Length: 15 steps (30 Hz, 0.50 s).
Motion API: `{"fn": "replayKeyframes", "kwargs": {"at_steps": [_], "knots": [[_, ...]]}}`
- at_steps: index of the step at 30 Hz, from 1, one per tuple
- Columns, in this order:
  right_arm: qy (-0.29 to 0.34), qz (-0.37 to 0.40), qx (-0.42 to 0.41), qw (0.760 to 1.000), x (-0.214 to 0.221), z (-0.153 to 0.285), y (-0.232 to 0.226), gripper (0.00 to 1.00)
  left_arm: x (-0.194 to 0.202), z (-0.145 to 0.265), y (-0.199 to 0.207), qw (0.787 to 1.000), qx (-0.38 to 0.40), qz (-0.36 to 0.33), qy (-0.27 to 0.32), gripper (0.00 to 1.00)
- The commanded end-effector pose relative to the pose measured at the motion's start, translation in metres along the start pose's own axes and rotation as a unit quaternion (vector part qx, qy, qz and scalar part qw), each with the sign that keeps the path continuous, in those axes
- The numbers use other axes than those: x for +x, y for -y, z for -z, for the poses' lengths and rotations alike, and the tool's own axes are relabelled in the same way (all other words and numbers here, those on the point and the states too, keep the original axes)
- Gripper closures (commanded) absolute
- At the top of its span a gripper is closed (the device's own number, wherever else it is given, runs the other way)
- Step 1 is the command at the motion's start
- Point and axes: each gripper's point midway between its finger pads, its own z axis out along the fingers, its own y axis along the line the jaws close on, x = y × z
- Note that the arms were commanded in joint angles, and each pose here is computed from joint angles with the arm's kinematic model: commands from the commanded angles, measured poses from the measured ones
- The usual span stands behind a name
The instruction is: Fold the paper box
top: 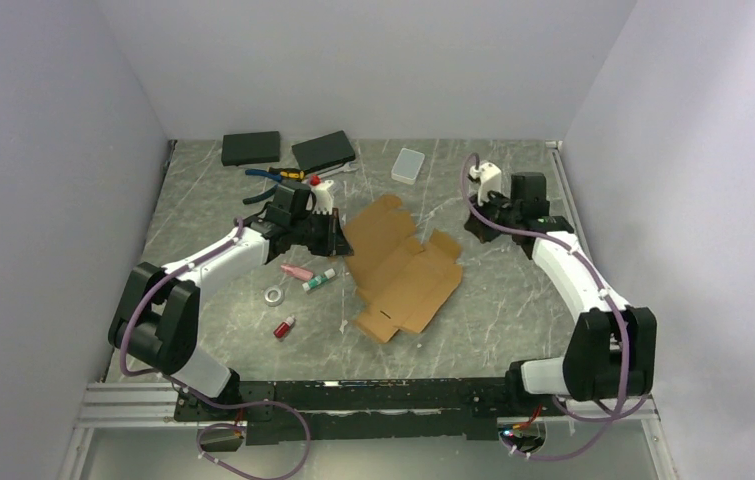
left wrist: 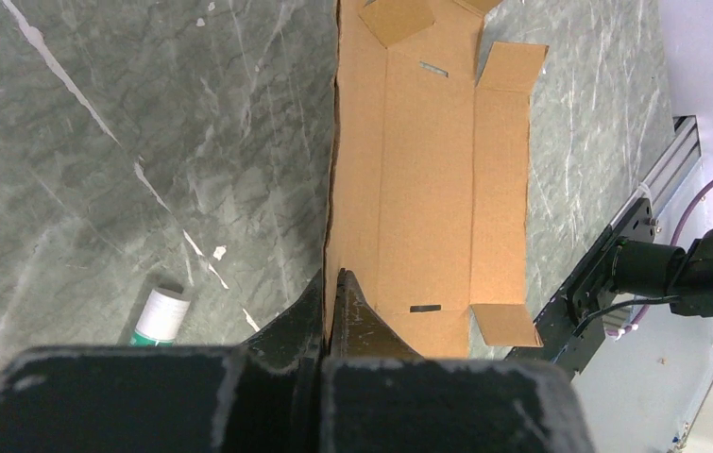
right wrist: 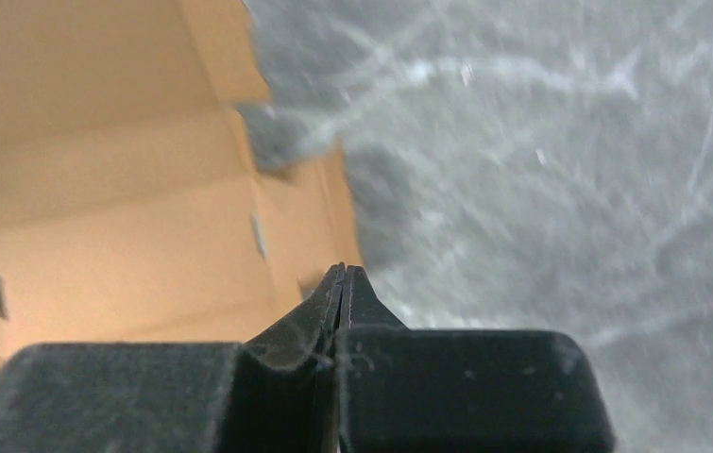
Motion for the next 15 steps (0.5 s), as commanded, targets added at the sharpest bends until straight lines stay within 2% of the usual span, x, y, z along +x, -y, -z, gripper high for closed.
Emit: {"fn": "replayKeyframes", "kwargs": {"at_steps": [1, 6, 10, 15], "knots": [[-0.132, 0.026, -0.007, 0.991, 0.074, 0.015, 0.01, 1.0, -0.021, 0.01, 0.018, 0.999, 0.029, -0.03, 0.033, 1.0], [-0.18, 0.007, -0.034, 0.983, 0.118, 0.013, -0.006, 1.0, -0.022, 0.01, 0.02, 0.998, 0.035, -0.031, 0.035, 1.0], [-0.176, -0.014, -0.006, 0.984, 0.111, 0.0, 0.002, 1.0, -0.021, 0.007, 0.021, 0.998, 0.041, -0.025, 0.031, 1.0], [-0.207, -0.004, 0.012, 0.978, 0.119, -0.024, 0.001, 1.0, -0.02, 0.007, 0.023, 0.998, 0.046, -0.025, 0.031, 1.0]]}}
